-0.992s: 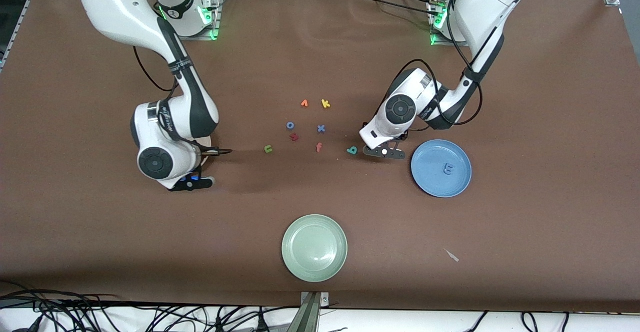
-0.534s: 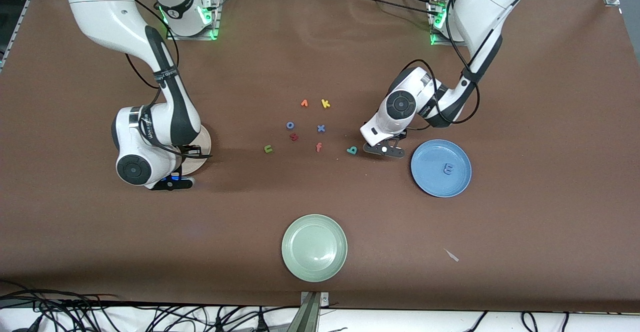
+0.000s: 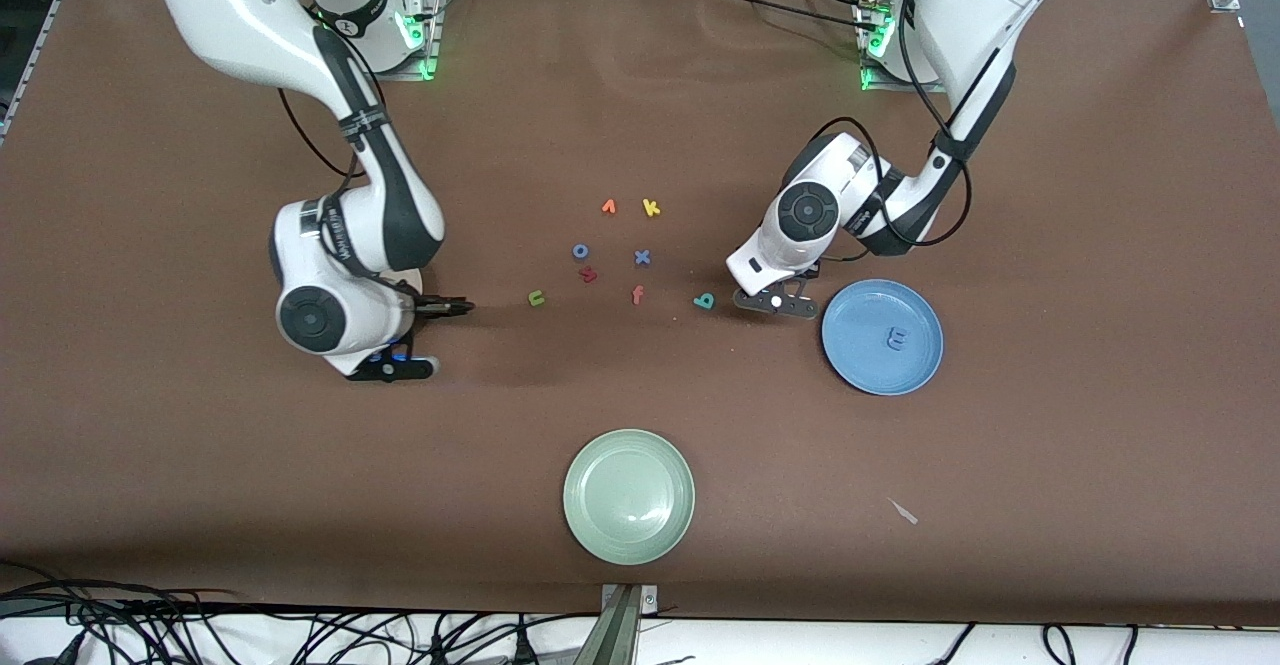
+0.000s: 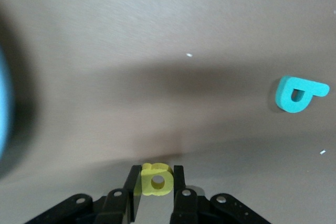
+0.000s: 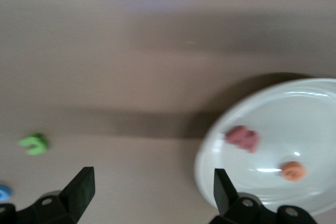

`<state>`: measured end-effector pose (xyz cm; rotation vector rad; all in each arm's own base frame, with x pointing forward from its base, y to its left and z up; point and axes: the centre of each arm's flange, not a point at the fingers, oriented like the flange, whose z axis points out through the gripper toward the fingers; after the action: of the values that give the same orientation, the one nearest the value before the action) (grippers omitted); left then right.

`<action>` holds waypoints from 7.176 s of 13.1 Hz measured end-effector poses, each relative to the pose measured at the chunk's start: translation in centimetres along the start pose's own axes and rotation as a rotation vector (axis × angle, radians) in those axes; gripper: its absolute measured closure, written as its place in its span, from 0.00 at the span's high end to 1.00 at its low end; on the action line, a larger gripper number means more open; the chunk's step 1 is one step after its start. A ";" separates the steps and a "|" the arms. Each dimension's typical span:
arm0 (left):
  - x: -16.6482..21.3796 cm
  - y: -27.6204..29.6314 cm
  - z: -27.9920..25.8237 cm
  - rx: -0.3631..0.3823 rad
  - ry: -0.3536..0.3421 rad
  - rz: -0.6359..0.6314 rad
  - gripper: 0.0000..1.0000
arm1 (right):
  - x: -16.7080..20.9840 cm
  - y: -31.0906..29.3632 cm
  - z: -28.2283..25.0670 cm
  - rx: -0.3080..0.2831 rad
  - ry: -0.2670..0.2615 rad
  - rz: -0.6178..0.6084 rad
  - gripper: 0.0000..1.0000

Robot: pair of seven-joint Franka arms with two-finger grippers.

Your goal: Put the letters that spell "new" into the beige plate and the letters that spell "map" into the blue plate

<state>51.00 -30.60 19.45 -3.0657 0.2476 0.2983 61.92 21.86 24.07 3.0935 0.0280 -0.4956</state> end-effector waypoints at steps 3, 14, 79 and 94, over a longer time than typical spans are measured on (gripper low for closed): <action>2.0 -3.0 -5.5 0.060 -0.048 0.053 0.28 | -1.4 -6.0 0.1 0.012 0.069 0.066 1.00; 6.5 -14.6 -2.8 0.103 -0.011 0.204 0.28 | -4.8 -11.8 7.5 0.091 0.235 0.091 0.98; 5.3 10.8 0.7 -0.056 0.043 -0.273 0.38 | -12.4 13.2 -26.5 0.014 0.160 -0.086 1.00; 9.9 -12.4 -9.0 0.027 -0.029 0.031 0.38 | -13.3 17.8 -28.4 0.015 0.262 -0.019 1.00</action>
<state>64.26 -20.51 26.80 -3.0311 0.2961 0.3372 58.46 4.18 55.27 3.1513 0.0552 -0.0877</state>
